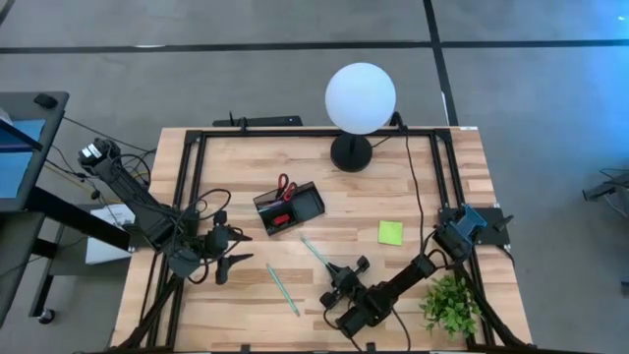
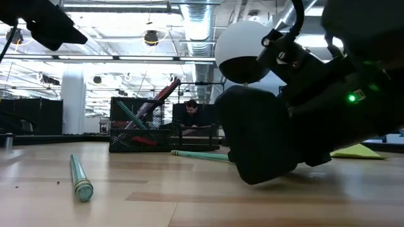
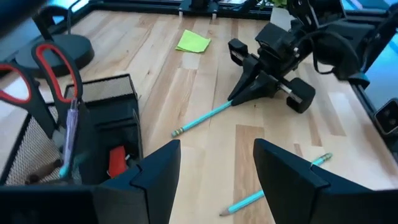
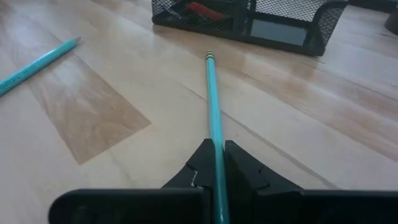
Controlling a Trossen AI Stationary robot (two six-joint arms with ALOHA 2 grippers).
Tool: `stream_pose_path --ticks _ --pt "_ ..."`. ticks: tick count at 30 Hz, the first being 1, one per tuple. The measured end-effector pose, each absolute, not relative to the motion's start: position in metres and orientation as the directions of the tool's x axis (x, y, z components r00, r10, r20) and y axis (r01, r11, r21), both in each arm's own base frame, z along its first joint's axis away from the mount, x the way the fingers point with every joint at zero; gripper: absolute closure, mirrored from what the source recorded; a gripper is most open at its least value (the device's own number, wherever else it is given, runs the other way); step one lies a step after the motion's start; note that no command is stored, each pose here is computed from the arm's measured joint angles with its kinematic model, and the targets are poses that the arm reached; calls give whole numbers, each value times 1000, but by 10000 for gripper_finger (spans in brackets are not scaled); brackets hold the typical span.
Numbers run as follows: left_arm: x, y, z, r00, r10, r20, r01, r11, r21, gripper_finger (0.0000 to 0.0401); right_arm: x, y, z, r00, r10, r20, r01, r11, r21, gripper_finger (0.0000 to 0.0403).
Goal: Pick and place office supplies into organizer
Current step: Put the right blue pencil into the black desk organizer
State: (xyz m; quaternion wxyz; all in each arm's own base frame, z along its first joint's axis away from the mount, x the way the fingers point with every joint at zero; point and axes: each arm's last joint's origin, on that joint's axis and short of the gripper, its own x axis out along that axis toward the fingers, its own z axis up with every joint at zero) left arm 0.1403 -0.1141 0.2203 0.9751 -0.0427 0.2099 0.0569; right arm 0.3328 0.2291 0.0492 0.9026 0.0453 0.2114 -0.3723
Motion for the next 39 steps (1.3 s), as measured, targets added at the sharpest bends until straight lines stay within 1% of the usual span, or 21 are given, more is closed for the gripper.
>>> stream_pose_path --ticks 3,6,7,13,19,24,29,32,34,36,39 --pt "141 -114 221 909 114 -402 -144 988 -46 202 333 229 50 635 -656 -409 693 717 -75 390" --pt "141 -114 222 915 112 -388 -173 977 -127 202 333 229 50 637 -662 -396 696 714 -75 394" --pt "141 -114 223 916 116 -384 -179 975 -132 202 333 229 51 638 -663 -392 697 713 -74 394" --pt "143 -111 226 922 221 -317 -266 958 -105 202 335 230 53 644 -673 -362 704 707 -63 393" --pt "144 -110 226 918 245 -311 -279 958 -68 202 347 243 71 670 -668 -324 671 731 -121 393" --pt "146 -107 226 914 253 -317 -289 955 -72 202 363 250 94 671 -674 -310 651 735 -189 393" --pt "147 -106 224 909 211 -359 -222 975 10 202 380 248 126 640 -699 -317 661 712 -236 393" --pt "147 -107 222 908 171 -382 -155 985 73 202 389 245 151 615 -714 -334 658 699 -281 393" --pt "146 -107 222 906 163 -391 -113 983 147 202 394 240 170 586 -717 -377 644 695 -320 393" --pt "146 -106 221 904 179 -389 -110 975 193 202 397 232 188 543 -715 -441 628 694 -351 393" --pt "146 -105 222 904 197 -379 -140 975 173 202 403 214 214 466 -704 -536 606 695 -386 393"
